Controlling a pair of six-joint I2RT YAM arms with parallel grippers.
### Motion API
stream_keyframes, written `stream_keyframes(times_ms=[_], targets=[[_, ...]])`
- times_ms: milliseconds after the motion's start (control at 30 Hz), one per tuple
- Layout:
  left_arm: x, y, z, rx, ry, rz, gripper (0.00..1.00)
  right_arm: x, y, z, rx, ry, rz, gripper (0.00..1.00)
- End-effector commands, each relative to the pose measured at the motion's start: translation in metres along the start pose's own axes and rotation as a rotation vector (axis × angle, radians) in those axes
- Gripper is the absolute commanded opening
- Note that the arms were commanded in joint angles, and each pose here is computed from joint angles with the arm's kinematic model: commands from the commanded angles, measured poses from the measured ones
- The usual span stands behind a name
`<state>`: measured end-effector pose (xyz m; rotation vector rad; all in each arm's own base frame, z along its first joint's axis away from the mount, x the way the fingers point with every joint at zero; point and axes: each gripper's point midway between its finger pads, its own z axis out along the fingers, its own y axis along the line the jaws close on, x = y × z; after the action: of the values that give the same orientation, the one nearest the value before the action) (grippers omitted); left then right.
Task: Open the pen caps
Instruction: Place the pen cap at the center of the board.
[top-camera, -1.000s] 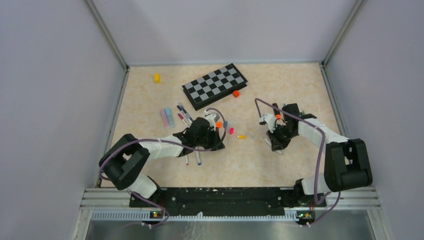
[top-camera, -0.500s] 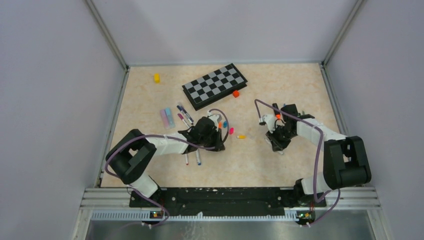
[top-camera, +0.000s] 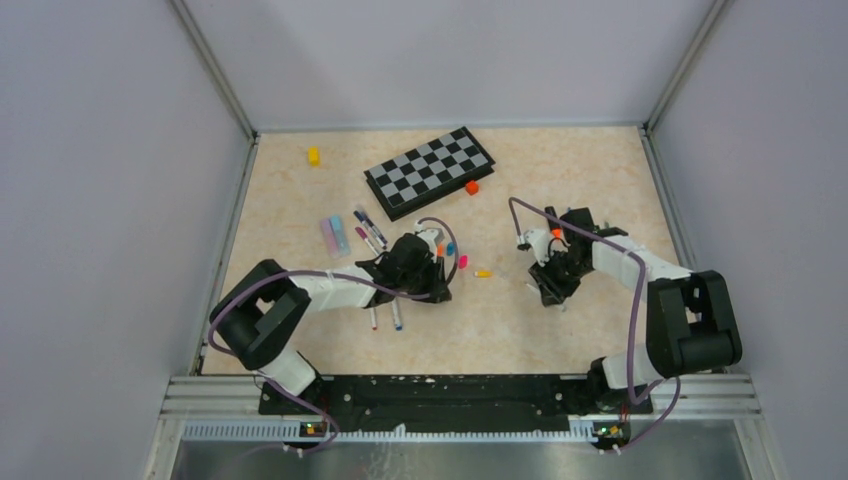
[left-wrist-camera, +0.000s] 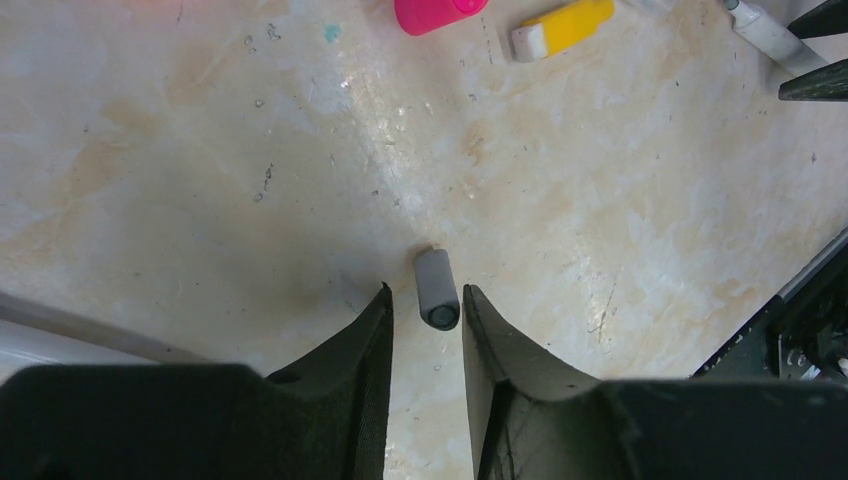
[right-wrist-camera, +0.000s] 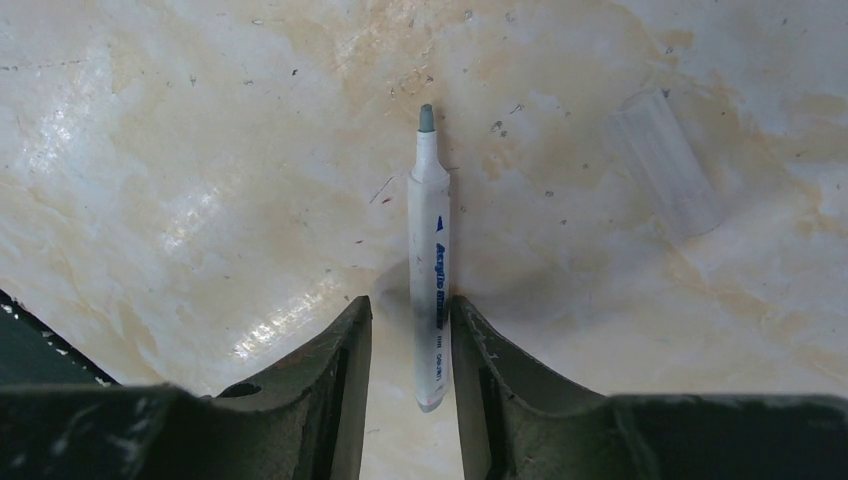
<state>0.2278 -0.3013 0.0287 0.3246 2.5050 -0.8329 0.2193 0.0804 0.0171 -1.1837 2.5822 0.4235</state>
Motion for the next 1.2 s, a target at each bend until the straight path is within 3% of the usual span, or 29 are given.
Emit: stream_keyframes(times_ms=[0,433,533,633,700,933,1000,1033,1167], targets=[[-0.021,-0.015,-0.017,0.036,-0.075,0.050,0.37,-0.005,-0.002,0.000,-0.002,0.001,-0.004,0.36],[-0.073,-0.019,-0.078,-0.026,-0.352,0.179,0.45,-0.037,-0.005,-0.025,0.030,-0.130,-0.037,0.42],[-0.079,-0.008,-0.088,-0.078,-0.412,0.156,0.63,-0.044,-0.004,-0.032,0.034,-0.166,-0.050,0.42],[-0.077,0.001,-0.090,-0.089,-0.458,0.119,0.91,-0.050,-0.005,-0.039,0.041,-0.202,-0.057,0.43],[-0.075,0.008,-0.089,-0.097,-0.479,0.064,0.99,-0.054,-0.005,-0.043,0.048,-0.223,-0.058,0.43],[-0.073,0.031,-0.077,-0.214,-0.435,-0.122,0.99,-0.057,-0.006,-0.047,0.057,-0.248,-0.059,0.43],[-0.074,0.041,-0.075,-0.291,-0.425,-0.184,0.94,-0.057,-0.006,-0.047,0.058,-0.247,-0.059,0.43],[-0.074,0.048,-0.075,-0.338,-0.419,-0.217,0.91,-0.057,-0.007,-0.047,0.059,-0.248,-0.059,0.43],[-0.073,0.064,-0.069,-0.475,-0.374,-0.295,0.60,-0.057,-0.007,-0.047,0.062,-0.247,-0.059,0.43]])
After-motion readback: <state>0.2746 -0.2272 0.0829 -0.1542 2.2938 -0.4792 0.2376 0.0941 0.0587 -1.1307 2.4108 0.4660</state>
